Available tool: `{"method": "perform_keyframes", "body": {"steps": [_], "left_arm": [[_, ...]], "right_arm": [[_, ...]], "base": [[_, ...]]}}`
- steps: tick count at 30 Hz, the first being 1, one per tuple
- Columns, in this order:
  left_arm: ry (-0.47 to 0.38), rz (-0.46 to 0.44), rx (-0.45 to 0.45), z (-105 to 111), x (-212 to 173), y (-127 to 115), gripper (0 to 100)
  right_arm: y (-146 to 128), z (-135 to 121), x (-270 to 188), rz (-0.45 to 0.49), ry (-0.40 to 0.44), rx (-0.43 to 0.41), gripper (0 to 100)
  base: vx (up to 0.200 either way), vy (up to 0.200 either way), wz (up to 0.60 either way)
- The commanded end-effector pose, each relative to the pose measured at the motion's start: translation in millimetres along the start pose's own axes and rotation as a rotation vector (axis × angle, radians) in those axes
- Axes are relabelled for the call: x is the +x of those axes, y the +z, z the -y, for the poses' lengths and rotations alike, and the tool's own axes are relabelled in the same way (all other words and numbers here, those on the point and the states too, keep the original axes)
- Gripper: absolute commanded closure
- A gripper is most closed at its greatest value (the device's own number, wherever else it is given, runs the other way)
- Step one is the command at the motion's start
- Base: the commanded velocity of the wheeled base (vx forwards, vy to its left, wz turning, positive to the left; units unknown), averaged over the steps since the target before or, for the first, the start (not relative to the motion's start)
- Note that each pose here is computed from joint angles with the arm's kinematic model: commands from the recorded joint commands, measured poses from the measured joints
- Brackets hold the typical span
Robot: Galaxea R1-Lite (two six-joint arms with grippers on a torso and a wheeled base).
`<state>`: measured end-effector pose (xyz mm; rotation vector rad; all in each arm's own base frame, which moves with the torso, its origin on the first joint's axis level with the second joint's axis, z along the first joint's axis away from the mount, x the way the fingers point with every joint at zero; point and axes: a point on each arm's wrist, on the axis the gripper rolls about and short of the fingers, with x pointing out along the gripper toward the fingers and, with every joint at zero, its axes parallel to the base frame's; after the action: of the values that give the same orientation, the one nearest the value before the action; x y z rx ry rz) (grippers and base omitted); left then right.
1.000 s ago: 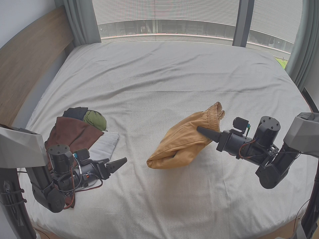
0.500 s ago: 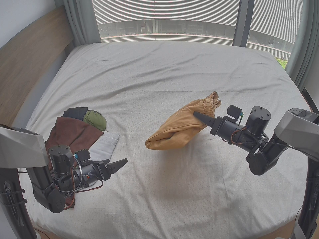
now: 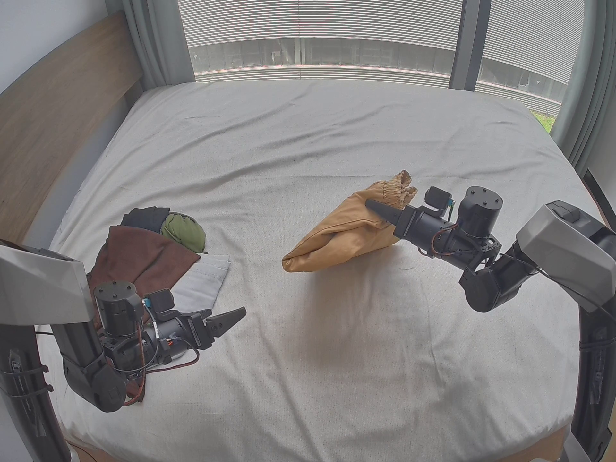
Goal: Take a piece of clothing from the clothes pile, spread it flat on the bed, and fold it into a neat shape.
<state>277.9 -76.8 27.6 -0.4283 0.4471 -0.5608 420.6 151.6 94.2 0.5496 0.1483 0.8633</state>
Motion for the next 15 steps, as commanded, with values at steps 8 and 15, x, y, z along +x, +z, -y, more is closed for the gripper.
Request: {"method": "perform_keyframes", "body": {"steps": [8,15], "left_arm": [[0.003,-0.009,-0.004,-1.6,1.5,-2.4,0],[0.002,-0.011,-0.004,-1.3,1.4,-2.9,0]], "right_arm": [[3.0,1.8,4.3,0.012,0.005,-0.007,100],[16.1,-2.1,3.2,0.035,0.011,-0.022,100]], "base": [[0.000,0.000,0.00],[0.000,0.000,0.00]]}}
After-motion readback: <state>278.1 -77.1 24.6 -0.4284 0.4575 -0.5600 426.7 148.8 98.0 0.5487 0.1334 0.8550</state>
